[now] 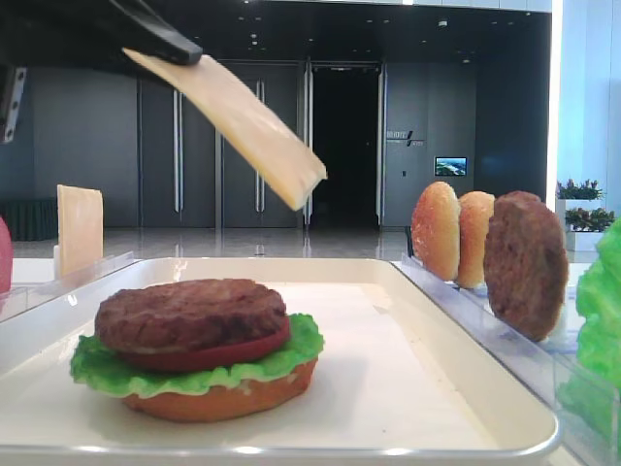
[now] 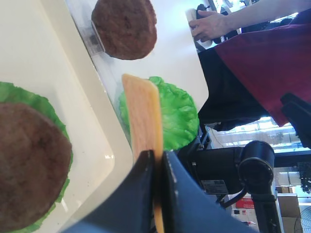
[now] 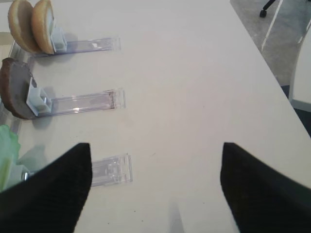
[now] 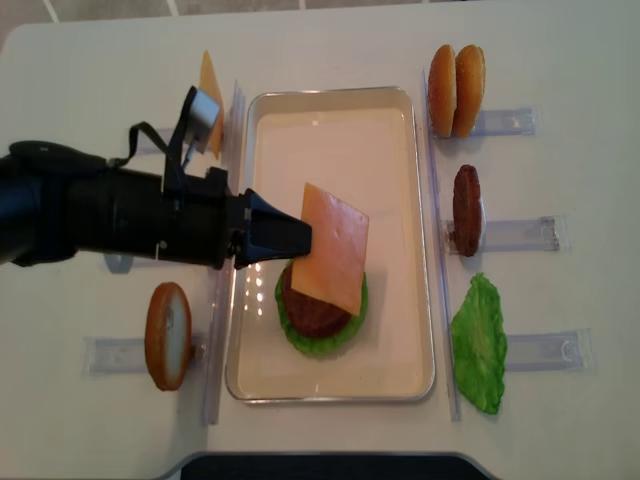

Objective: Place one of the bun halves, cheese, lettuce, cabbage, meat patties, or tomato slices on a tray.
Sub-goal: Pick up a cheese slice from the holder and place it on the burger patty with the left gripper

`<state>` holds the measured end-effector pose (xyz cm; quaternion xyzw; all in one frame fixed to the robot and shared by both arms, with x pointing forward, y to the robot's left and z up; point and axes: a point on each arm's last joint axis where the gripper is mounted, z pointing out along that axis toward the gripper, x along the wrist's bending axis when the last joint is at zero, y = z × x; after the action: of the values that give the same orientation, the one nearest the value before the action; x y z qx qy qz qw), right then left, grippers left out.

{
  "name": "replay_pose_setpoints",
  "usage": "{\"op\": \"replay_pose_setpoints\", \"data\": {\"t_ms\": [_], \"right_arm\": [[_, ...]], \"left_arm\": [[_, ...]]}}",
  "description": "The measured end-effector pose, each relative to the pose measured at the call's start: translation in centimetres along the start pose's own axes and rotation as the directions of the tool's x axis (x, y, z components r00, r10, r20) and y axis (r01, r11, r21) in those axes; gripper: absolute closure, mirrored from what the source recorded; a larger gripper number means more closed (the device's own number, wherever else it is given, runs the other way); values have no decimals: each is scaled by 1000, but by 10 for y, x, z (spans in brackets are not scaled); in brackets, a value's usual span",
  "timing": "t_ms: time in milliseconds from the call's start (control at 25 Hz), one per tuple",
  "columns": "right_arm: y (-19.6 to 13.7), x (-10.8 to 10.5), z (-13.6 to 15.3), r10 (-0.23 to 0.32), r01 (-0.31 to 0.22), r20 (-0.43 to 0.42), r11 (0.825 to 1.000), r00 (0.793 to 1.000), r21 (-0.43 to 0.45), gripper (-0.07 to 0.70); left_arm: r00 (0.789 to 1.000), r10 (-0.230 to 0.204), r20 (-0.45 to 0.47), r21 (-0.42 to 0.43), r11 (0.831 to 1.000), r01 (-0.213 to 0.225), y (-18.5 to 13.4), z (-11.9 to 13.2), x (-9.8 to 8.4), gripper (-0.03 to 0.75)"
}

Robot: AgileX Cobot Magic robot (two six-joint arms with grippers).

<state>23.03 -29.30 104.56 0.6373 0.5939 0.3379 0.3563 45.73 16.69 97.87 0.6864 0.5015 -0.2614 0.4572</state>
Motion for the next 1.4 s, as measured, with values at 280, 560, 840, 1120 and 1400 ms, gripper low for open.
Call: {"op": "replay_pose_setpoints", "data": {"t_ms": [280, 560, 840, 1120, 1400], "right_arm": [[0, 0, 0, 0, 0, 0, 1000, 1000, 0, 86], [0, 0, 0, 0, 0, 0, 1000, 1000, 0, 86], [0, 0, 0, 0, 0, 0, 1000, 1000, 0, 86], [0, 0, 0, 0, 0, 0, 1000, 1000, 0, 86], [0, 0, 0, 0, 0, 0, 1000, 1000, 0, 86]], "left_arm": [[999, -47, -8, 18, 999, 47, 0, 7, 14, 699], [997, -82, -15, 33, 996, 82, 0, -6, 22, 699], [998, -66, -5, 78, 995, 66, -4, -7, 21, 699], [998, -45, -31, 101, 994, 48, -6, -7, 24, 699], [996, -35, -86, 82, 996, 42, -4, -7, 29, 699]]}}
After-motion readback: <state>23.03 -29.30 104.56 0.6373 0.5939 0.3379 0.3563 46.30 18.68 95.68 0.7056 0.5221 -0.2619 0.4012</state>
